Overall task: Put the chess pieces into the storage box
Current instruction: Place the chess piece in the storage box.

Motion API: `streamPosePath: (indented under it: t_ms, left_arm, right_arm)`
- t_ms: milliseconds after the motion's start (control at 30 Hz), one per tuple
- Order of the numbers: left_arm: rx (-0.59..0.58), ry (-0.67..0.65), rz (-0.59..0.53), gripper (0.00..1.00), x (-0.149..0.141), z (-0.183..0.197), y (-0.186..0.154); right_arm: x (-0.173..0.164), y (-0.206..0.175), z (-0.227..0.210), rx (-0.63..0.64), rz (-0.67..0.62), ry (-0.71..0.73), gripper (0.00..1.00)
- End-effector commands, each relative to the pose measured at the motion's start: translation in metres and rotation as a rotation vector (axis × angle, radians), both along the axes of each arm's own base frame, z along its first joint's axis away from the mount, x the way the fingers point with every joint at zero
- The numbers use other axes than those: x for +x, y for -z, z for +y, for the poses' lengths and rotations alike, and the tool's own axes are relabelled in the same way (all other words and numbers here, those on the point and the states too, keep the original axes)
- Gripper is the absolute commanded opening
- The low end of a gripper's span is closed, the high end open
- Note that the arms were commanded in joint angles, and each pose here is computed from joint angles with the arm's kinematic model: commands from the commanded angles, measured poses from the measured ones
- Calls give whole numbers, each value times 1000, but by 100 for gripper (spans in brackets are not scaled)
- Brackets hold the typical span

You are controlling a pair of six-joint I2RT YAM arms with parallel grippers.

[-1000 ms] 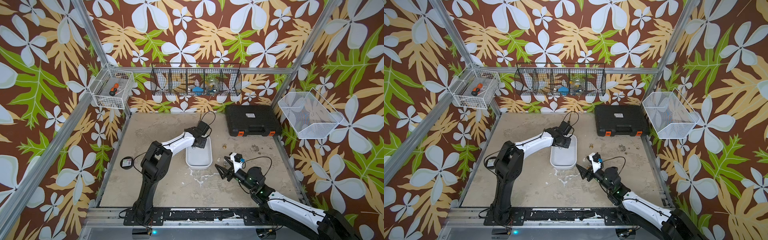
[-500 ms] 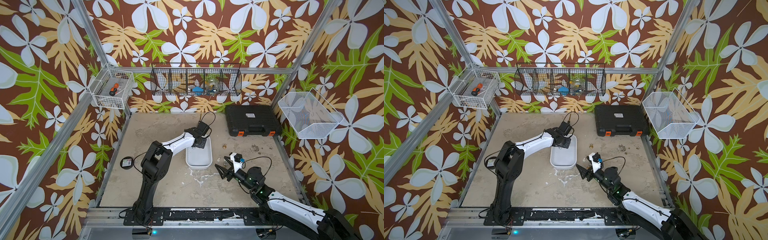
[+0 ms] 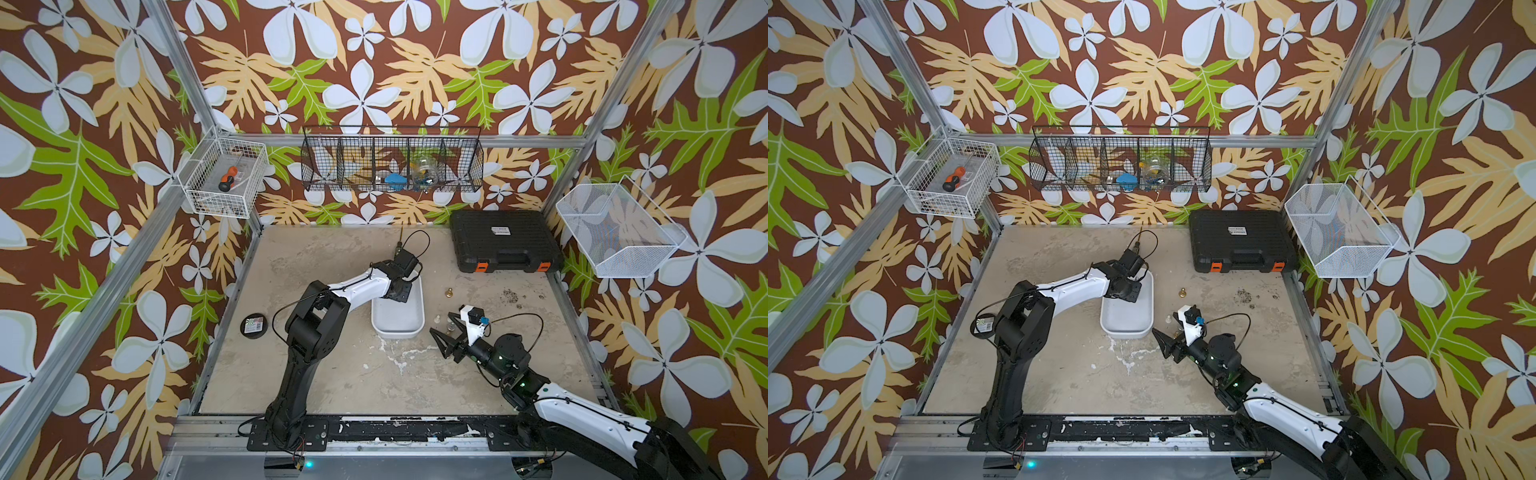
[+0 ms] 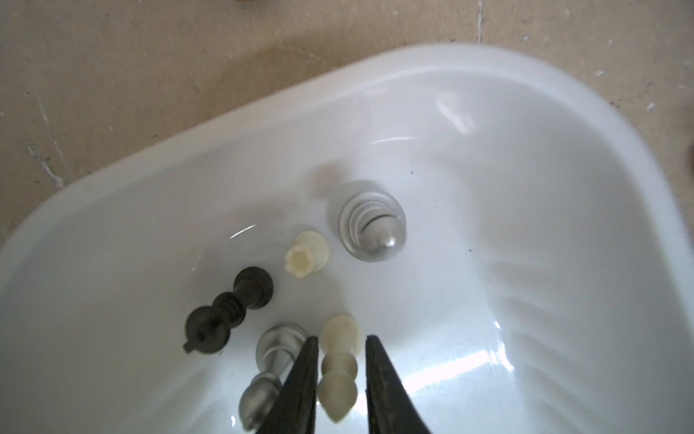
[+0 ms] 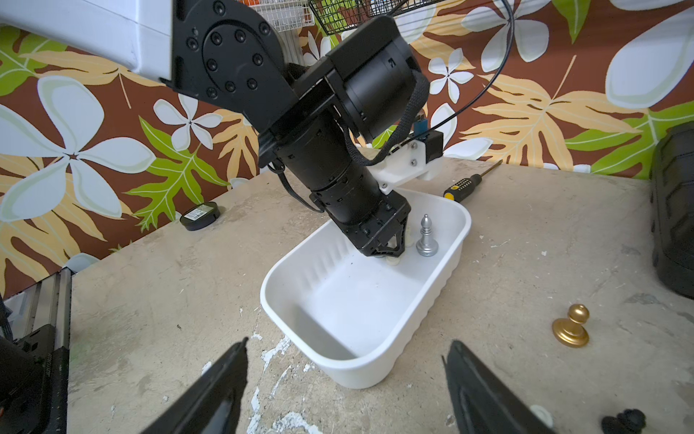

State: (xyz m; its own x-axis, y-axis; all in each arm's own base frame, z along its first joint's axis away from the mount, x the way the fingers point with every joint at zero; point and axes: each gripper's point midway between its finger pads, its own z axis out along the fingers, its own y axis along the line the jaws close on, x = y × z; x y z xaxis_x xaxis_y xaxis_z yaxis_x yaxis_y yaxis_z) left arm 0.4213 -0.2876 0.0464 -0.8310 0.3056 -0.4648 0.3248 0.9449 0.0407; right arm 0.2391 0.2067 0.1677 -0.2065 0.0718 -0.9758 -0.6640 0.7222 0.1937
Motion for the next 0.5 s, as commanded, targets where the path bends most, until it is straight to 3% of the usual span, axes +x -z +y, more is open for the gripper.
streamPosePath:
  t_ms: [0,467]
  left_arm:
    - [3,9,1,28,0,0,1]
    - [-4,13,-8,38,3,-2,-6]
  right_arm:
    - [1,-9,1,17,-29,2,83]
    - [3,-7,3,9,-19,-2,83]
